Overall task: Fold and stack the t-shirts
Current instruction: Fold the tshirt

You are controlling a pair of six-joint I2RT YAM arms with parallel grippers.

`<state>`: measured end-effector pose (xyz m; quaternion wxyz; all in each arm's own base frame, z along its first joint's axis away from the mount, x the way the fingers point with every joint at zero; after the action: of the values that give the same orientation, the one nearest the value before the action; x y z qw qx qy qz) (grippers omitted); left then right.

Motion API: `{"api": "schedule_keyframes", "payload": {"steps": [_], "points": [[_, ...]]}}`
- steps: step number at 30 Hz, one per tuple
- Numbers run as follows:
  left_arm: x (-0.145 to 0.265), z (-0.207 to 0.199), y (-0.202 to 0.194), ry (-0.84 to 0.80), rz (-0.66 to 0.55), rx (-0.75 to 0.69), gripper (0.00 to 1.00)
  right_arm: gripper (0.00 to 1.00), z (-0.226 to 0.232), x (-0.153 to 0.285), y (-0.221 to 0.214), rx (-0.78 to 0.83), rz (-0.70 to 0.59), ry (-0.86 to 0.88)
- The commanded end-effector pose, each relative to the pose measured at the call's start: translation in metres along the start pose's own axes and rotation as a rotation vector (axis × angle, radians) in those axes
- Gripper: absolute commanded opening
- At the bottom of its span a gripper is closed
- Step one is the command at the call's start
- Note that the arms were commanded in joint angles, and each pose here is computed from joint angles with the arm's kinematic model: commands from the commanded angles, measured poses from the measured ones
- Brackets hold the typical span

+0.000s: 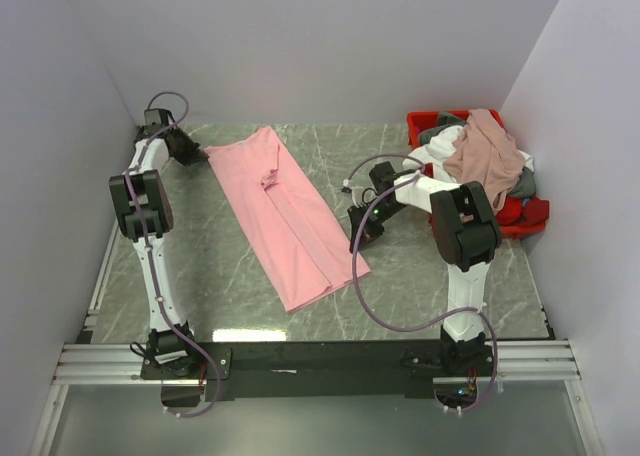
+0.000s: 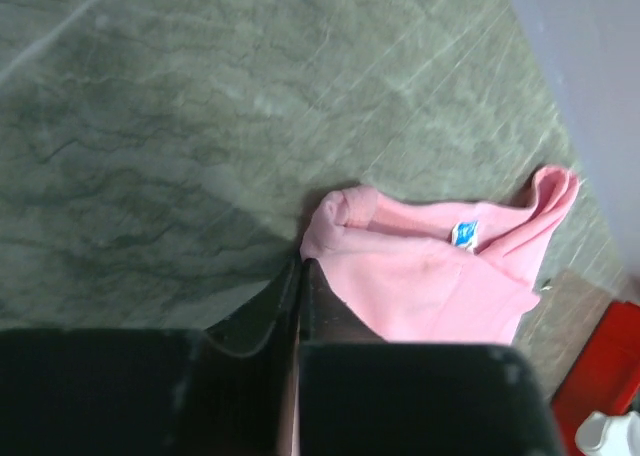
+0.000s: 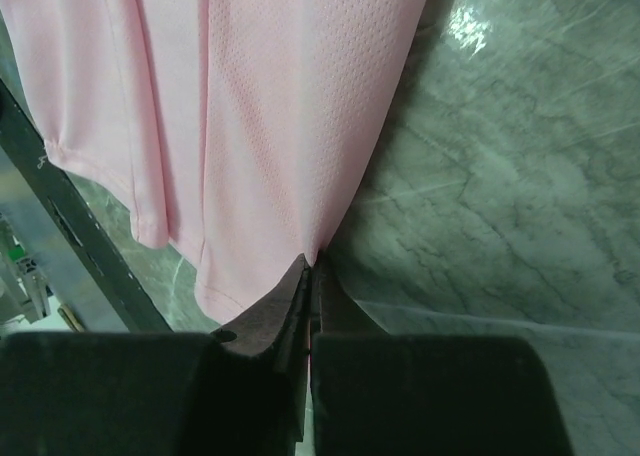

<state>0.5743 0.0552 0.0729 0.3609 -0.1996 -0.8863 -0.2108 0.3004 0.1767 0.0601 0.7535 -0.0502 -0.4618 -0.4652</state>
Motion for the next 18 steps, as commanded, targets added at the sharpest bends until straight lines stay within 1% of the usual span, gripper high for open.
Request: {"api": "schedule_keyframes", "payload": {"steps": [1,7,12,13,14,15,16,17,18], "points": [[-0.012,0.005,-0.002,0.015,0.016,0.038,0.0,0.0,0.009,0.004,-0.009,0.009,0.032,0.018],[-0.016,-0.004,0.01,0.006,-0.021,0.044,0.0,0.0,0.019,0.007,-0.026,-0.011,0.066,0.042],[-0.02,-0.018,0.014,-0.053,-0.022,0.05,0.0,0.0,0.037,-0.001,-0.039,-0.008,0.101,0.092],[-0.018,-0.023,0.012,-0.066,-0.017,0.045,0.01,0.0,0.041,-0.005,-0.043,-0.011,0.112,0.104],[-0.017,-0.025,0.011,-0.074,-0.016,0.037,0.07,0.0,0.043,-0.006,-0.044,-0.009,0.112,0.108],[-0.016,-0.028,0.009,-0.083,-0.005,0.03,0.11,0.03,0.045,-0.008,-0.043,-0.001,0.112,0.111],[-0.009,-0.035,0.009,-0.098,-0.004,0.006,0.16,0.1,0.046,-0.007,-0.04,0.008,0.101,0.112],[-0.007,-0.032,0.004,-0.098,0.016,0.0,0.26,0.19,0.047,-0.004,-0.036,0.015,0.089,0.102],[-0.002,-0.036,0.003,-0.122,0.017,-0.021,0.31,0.38,0.045,0.0,-0.032,0.023,0.07,0.087]]}}
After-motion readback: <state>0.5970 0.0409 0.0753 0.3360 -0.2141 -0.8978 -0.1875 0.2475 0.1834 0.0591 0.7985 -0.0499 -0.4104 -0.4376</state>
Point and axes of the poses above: each gripper's point midway between its finger pads, its own x axis back along the fingers, its own z axis along the line the jaws close on, y = z × x, the point moved 6 cm from there along x, back along the fingers, and after that the axes turned 9 degrees about x, right-handed, at the moved point
